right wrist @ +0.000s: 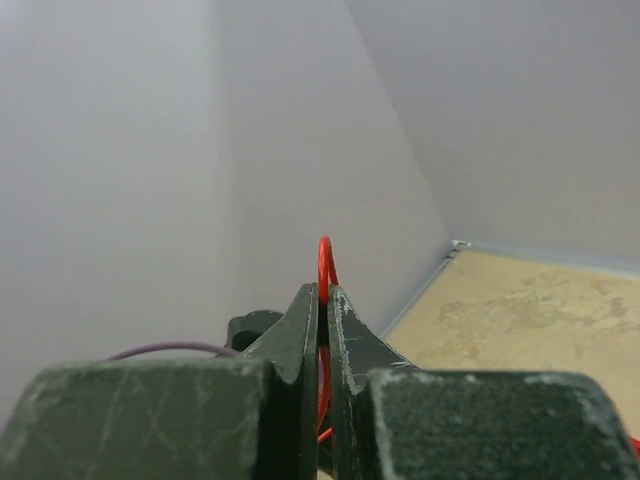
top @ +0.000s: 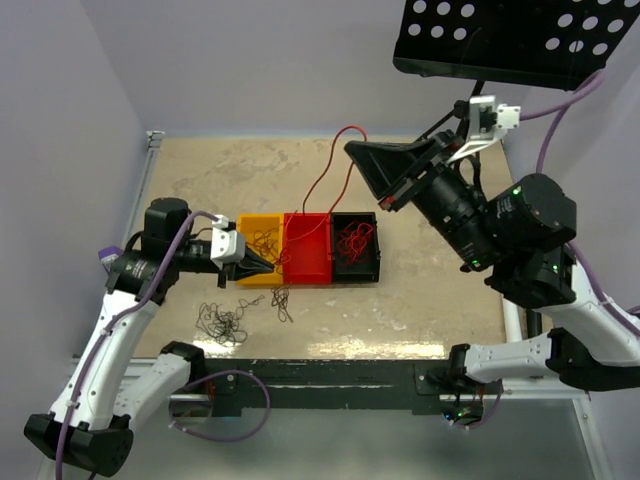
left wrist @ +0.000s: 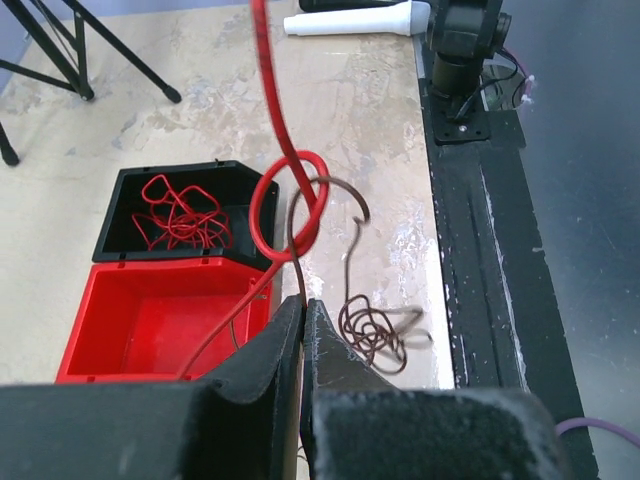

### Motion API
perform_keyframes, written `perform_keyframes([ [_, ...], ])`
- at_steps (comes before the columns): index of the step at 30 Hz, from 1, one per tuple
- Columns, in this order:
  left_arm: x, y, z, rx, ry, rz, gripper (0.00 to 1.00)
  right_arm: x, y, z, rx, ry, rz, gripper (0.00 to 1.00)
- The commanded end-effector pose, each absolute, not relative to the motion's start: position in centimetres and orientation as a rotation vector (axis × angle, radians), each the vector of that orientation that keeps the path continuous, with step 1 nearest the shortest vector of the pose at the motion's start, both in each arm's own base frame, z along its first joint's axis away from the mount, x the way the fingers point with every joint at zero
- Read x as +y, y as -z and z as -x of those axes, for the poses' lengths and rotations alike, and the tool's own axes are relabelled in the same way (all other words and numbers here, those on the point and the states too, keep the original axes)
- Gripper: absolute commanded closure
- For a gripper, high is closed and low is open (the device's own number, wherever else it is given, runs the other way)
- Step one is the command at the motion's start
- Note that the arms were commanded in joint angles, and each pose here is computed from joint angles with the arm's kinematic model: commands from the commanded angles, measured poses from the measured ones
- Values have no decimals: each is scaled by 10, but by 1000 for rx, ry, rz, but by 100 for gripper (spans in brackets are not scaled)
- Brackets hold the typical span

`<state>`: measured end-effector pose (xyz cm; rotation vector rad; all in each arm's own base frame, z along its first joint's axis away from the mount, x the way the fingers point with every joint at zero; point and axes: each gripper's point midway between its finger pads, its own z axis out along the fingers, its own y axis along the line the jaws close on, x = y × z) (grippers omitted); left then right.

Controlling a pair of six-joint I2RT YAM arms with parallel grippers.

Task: Untangle the cables

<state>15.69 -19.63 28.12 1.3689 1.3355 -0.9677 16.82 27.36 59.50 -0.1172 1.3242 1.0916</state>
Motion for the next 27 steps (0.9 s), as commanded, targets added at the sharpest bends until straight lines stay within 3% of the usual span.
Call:
perform_keyframes([
  [1, -192, -296, -144, 1272, 903, -1410, 95, 225, -614, -180, 1294, -956, -7, 100],
  [13, -173, -249, -145, 1388, 761, -1490, 100, 163, -639, -182, 1259, -854, -148, 100],
  [27, -143, -208, -208, 1591, 417, -1389, 100, 111, -672, -168, 1167, -897, -237, 100],
])
